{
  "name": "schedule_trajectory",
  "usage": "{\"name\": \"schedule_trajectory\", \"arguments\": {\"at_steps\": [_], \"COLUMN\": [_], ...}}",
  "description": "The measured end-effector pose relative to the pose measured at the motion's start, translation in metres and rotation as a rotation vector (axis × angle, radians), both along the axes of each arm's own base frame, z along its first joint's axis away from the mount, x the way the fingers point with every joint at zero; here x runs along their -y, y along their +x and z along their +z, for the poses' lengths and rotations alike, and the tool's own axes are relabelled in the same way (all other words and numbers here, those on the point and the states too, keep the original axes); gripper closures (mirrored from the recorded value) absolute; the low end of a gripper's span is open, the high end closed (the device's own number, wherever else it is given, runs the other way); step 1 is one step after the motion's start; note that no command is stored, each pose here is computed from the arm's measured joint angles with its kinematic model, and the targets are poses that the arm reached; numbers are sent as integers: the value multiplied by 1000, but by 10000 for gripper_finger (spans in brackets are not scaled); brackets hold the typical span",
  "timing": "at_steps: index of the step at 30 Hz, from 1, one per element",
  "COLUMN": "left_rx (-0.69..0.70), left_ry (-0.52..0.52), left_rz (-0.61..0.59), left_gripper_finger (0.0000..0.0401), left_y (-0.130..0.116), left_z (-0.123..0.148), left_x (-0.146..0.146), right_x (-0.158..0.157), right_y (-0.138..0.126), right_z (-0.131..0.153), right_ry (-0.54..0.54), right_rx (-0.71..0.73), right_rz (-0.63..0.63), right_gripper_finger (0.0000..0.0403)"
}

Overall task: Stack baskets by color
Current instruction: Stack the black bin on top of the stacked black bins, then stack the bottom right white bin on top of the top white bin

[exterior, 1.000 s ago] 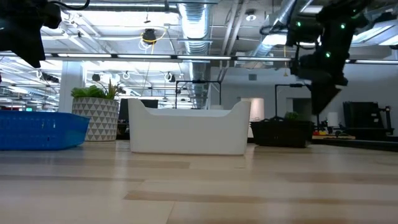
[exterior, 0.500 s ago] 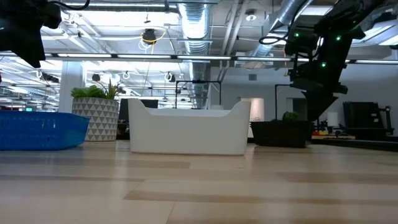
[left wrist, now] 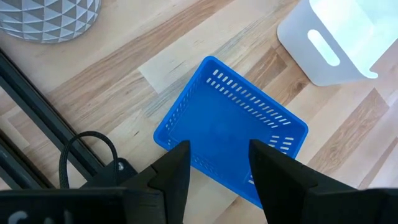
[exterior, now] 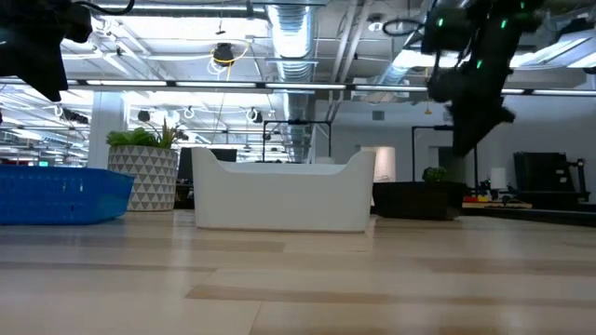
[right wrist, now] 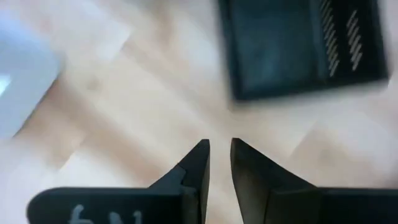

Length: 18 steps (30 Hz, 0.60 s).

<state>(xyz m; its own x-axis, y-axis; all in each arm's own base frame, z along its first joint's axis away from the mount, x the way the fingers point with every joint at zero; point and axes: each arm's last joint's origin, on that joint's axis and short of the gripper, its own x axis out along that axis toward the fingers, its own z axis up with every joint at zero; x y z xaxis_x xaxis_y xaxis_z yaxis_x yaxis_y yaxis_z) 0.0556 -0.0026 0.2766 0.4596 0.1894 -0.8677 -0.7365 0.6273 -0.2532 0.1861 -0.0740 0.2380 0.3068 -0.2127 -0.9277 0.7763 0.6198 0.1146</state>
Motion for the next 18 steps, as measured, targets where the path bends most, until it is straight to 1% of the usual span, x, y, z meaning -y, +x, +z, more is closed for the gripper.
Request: {"name": "schedule_trajectory", "arguments": {"at_steps": [2, 4, 7, 9, 12, 18], "left_rx": [0, 0, 0, 0, 0, 4], "left_ry": [0, 3, 12, 12, 13, 29], "left_rz": [0, -2, -6, -6, -6, 3], "left_gripper_finger": [251, 251, 251, 251, 251, 251], "left_y": [0, 0, 0, 0, 0, 0], "left_z": [0, 0, 0, 0, 0, 0], "left_x": [0, 0, 0, 0, 0, -1], "right_x": [-14, -29, -54, -73, -106, -163], "right_y": [-2, -4, -6, -6, -7, -9], "right_z": [14, 26, 38, 44, 46, 37], "right_ry": [80, 128, 158, 169, 202, 227], "right_rx": [-14, -40, -57, -45, -36, -69], "right_rz": [7, 41, 143, 250, 417, 624], "right_gripper_finger": [317, 317, 317, 317, 317, 317]}}
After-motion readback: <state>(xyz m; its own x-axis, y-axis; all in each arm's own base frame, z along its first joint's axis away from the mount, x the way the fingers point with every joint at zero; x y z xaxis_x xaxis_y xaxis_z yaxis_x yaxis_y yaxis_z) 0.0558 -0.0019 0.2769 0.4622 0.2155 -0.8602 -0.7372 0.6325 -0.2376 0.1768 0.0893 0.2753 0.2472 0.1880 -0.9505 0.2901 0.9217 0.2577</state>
